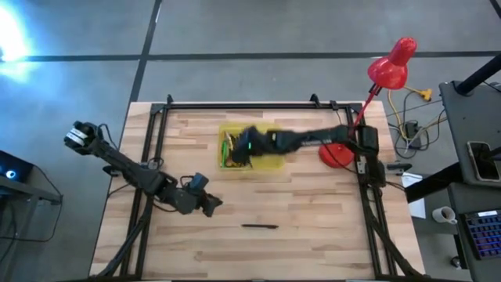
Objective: Pick & place school supplies into a supply box
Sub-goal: Put the brown pen into the supply box, then put the black pen into the supply box
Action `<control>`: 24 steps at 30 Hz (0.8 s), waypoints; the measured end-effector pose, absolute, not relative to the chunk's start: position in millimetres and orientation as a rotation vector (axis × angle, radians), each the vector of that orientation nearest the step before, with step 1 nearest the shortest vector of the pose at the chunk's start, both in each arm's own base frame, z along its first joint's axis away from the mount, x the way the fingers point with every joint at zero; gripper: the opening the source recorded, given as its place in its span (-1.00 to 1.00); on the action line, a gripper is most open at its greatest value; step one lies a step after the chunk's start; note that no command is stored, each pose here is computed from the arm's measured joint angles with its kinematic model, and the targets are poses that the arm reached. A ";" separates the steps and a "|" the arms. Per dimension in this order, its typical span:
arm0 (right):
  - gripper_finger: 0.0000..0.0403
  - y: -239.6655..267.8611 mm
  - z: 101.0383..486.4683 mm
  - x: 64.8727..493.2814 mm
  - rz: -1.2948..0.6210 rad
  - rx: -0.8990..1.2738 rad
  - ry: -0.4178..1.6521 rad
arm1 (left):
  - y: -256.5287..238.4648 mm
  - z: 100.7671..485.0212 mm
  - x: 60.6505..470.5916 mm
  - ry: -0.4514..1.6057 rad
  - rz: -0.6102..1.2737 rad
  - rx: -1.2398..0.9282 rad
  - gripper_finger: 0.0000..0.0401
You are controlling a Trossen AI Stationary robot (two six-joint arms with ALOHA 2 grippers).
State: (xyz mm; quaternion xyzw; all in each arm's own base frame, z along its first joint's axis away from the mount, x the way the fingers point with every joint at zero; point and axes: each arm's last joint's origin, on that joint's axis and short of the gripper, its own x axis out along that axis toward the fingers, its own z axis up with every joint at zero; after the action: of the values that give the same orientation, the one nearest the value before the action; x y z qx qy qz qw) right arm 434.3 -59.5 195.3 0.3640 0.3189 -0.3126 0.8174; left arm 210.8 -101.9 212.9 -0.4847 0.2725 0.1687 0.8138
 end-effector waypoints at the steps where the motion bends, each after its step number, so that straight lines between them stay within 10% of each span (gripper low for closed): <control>1: -0.84 -71.6 198.6 436.3 -0.672 0.805 0.631 | -104.2 213.0 209.5 0.561 0.370 -1.019 -0.49; 15: -0.37 -118.5 172.0 443.6 -0.588 1.243 0.634 | -104.9 206.9 205.8 0.553 0.353 -0.828 -0.49; 24: -0.29 -95.9 195.9 426.9 -0.154 0.839 0.903 | -108.5 207.7 212.0 0.423 0.179 -0.663 -0.49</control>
State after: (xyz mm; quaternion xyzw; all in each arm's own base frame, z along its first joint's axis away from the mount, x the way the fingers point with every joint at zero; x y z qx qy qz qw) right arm 426.9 -95.9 195.9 0.3929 0.4231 -0.0721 0.8133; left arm 212.0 -108.5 207.7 -0.3228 0.2059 0.0869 0.9197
